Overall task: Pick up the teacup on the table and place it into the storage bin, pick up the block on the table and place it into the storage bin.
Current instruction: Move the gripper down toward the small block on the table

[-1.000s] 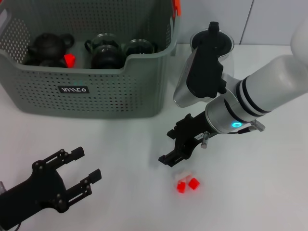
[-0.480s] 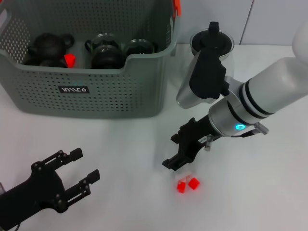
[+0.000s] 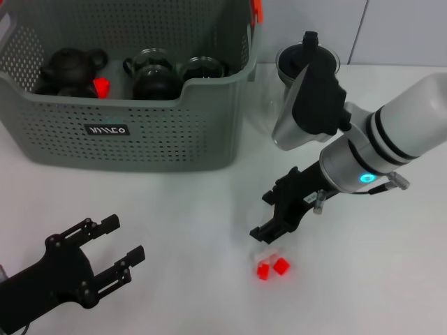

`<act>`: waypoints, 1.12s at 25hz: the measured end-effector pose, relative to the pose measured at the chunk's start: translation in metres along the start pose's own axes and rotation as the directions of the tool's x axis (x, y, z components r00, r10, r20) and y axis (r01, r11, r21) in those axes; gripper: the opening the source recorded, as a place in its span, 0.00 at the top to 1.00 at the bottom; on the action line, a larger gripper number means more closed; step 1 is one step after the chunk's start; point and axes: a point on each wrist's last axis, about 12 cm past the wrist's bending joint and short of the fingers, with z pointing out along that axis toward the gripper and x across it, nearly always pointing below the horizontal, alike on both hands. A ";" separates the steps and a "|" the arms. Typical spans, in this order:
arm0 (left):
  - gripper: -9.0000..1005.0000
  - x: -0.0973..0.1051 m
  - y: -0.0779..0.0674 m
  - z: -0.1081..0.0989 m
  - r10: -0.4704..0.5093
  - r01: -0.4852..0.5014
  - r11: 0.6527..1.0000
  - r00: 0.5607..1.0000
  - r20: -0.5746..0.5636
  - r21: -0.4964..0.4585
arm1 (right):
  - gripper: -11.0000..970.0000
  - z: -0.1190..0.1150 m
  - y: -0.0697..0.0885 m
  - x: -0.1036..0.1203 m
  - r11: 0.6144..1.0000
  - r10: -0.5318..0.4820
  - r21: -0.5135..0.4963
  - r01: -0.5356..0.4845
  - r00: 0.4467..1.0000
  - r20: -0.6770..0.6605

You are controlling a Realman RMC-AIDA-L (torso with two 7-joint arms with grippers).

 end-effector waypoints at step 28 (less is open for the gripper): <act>0.33 0.000 0.001 0.002 -0.001 0.001 1.000 1.000 -0.001 -0.002 | 0.29 0.000 -0.005 0.011 0.994 0.078 0.079 -0.076 0.997 -0.024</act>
